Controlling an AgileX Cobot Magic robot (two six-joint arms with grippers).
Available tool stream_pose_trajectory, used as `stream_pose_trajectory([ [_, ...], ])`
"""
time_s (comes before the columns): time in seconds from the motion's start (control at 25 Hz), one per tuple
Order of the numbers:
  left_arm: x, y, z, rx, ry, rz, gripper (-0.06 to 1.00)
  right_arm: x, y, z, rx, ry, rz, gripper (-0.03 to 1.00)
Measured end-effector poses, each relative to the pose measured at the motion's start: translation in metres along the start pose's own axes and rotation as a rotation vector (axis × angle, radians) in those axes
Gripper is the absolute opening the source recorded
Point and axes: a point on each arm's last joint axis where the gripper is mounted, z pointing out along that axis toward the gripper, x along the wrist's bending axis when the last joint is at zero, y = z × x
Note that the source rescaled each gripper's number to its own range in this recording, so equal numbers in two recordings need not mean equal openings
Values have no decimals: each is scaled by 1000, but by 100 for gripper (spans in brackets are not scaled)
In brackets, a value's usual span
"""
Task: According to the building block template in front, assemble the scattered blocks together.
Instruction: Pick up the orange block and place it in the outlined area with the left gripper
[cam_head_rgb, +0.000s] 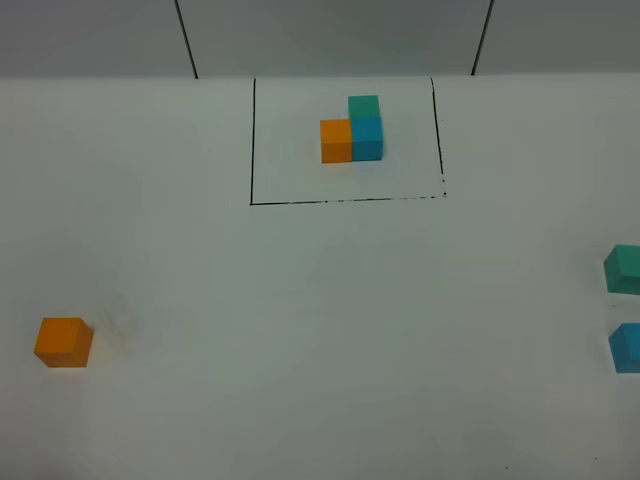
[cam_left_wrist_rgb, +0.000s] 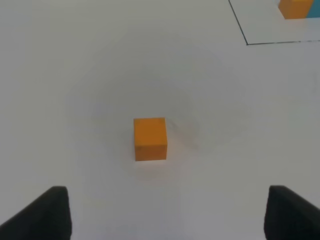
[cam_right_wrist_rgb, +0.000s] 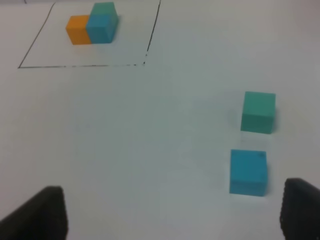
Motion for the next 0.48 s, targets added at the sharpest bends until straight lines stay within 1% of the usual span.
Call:
stream_pose_trajectory([
  [0.48, 0, 0, 0, 0, 0, 0, 81, 0, 0, 0, 0, 0, 0, 73],
])
